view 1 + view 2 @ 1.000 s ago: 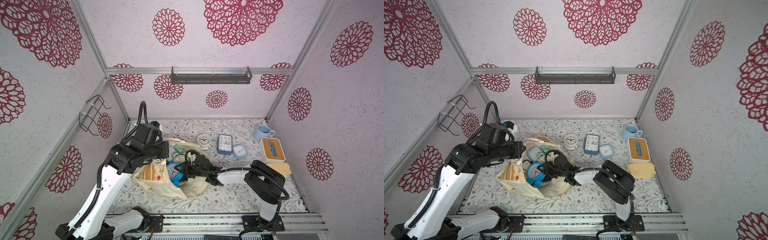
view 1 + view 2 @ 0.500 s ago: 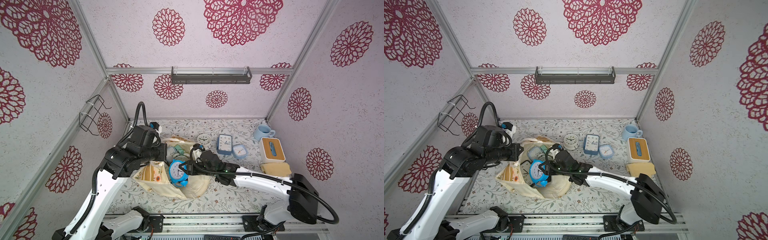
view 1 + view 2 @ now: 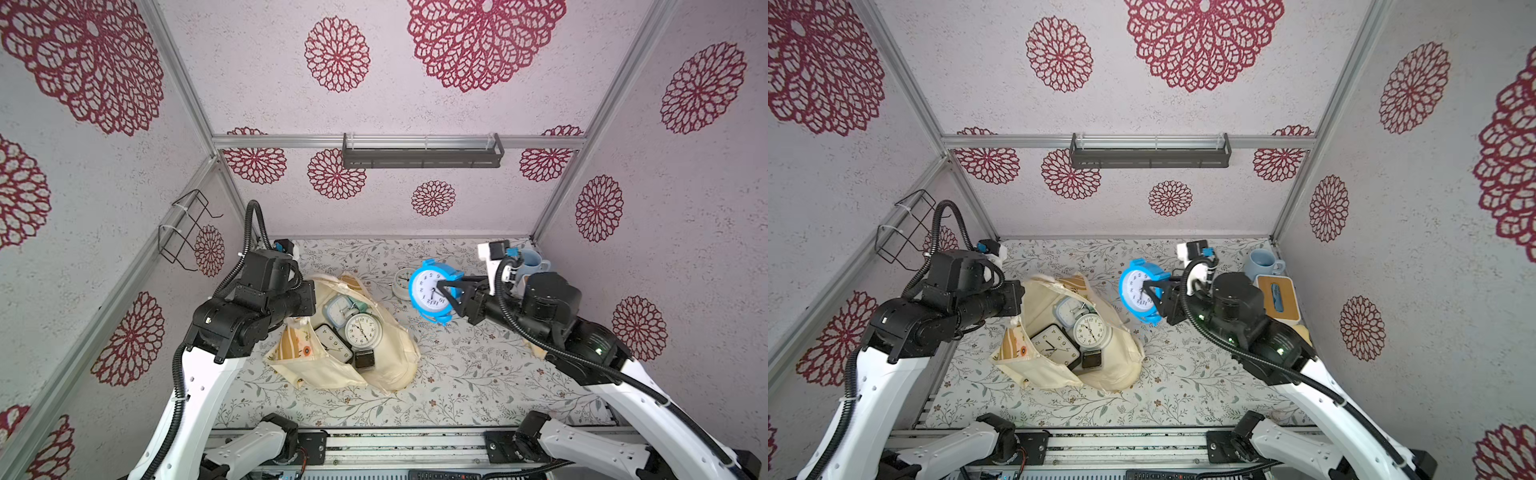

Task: Take the alarm clock out of the canvas bag
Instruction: Pick up the alarm from the canvas bag.

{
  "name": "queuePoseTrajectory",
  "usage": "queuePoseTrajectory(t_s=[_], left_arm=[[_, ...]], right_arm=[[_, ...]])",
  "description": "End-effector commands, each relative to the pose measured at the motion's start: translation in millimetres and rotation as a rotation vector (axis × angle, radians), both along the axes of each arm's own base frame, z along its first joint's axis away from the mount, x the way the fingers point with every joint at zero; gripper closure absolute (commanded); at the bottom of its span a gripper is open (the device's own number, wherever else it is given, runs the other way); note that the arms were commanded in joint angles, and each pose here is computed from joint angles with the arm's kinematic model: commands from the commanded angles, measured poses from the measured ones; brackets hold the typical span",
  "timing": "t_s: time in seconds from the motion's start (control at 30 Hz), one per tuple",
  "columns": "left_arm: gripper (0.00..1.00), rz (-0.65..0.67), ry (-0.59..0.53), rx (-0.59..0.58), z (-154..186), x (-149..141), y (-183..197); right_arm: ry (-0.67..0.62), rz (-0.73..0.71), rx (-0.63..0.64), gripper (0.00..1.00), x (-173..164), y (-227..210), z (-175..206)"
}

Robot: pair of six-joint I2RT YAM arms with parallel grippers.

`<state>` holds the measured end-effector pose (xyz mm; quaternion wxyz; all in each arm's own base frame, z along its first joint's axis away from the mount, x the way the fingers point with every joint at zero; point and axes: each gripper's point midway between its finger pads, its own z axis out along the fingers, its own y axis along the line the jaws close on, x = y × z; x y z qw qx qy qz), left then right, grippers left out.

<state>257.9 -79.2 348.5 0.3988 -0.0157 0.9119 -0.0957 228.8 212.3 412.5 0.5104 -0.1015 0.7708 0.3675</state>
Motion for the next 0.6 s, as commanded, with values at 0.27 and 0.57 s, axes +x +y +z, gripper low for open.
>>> queuePoseTrajectory(t_s=[0.27,0.57], left_arm=[[1.0,-0.147,-0.057,-0.152,19,0,-34],[1.0,-0.289,0.017,-0.242,2,-13,-63]], right_arm=[[0.415,-0.322,0.133,0.78,77,-63,-150],[0.598,-0.307,0.289,0.77,94,-60,-241]])
